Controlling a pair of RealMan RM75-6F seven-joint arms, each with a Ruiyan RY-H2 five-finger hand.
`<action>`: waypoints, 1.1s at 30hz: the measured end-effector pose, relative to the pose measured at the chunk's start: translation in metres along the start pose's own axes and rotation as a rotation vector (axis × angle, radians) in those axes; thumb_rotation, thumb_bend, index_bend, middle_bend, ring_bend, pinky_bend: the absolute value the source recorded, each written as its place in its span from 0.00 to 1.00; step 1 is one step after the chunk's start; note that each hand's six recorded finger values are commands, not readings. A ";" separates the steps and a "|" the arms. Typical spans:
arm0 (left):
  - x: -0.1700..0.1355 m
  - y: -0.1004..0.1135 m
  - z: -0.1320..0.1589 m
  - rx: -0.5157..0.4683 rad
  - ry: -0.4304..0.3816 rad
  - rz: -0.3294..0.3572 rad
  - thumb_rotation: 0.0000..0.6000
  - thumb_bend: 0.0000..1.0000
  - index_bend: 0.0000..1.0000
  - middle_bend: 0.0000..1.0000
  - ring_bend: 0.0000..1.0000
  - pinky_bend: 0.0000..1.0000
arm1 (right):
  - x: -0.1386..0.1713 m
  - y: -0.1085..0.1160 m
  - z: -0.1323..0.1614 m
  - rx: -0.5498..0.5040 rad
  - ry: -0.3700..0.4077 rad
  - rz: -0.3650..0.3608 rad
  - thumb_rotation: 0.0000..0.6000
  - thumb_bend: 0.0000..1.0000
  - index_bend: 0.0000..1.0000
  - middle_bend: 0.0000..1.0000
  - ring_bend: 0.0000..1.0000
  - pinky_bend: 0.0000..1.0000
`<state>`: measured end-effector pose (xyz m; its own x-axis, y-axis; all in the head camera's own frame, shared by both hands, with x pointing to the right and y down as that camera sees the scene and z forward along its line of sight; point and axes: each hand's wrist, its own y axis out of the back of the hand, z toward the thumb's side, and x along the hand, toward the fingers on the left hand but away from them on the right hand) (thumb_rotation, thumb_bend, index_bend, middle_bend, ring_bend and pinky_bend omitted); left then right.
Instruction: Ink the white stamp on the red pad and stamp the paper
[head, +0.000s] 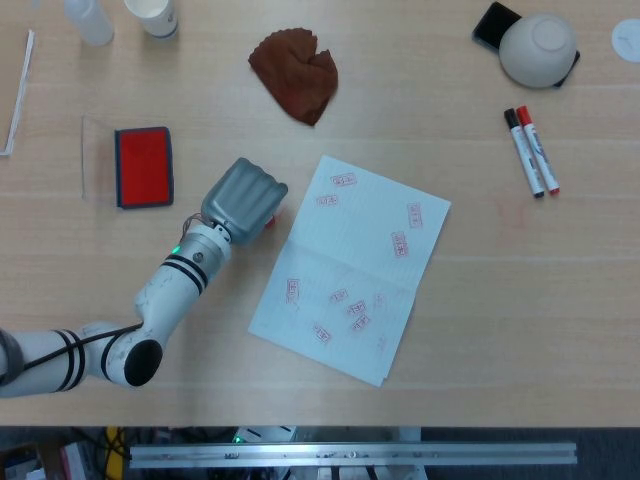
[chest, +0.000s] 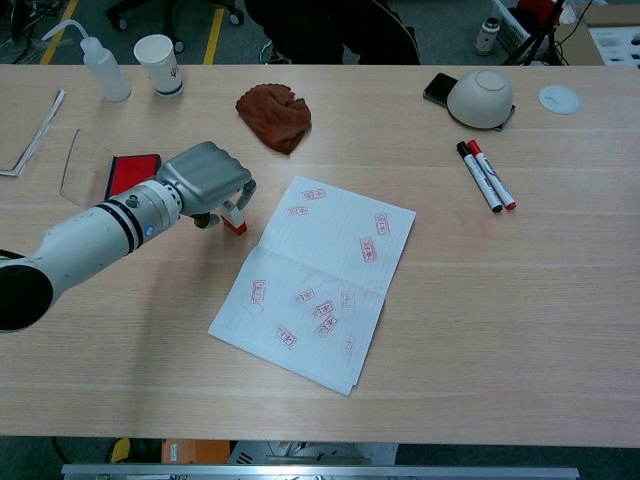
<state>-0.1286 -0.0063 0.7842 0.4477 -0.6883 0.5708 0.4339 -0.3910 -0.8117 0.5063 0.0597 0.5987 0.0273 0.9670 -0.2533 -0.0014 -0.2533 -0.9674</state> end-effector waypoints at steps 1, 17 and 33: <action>0.000 0.000 0.000 -0.001 0.000 0.000 1.00 0.28 0.48 1.00 1.00 1.00 | 0.000 0.000 0.000 0.000 -0.001 0.001 1.00 0.28 0.16 0.27 0.17 0.29; 0.002 0.000 0.007 0.010 -0.006 0.008 1.00 0.31 0.53 1.00 1.00 1.00 | 0.002 0.000 -0.004 -0.001 -0.011 0.000 1.00 0.28 0.16 0.27 0.17 0.29; 0.003 0.003 0.008 0.005 -0.012 0.030 1.00 0.31 0.57 1.00 1.00 1.00 | 0.003 0.001 -0.006 -0.002 -0.015 -0.006 1.00 0.28 0.16 0.27 0.17 0.29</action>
<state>-0.1194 -0.0044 0.7849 0.4703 -0.6920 0.5476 0.4241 -0.3670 -0.8279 0.5122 0.0621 0.5967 0.0124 0.9689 -0.2473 0.0010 -0.2473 -0.9689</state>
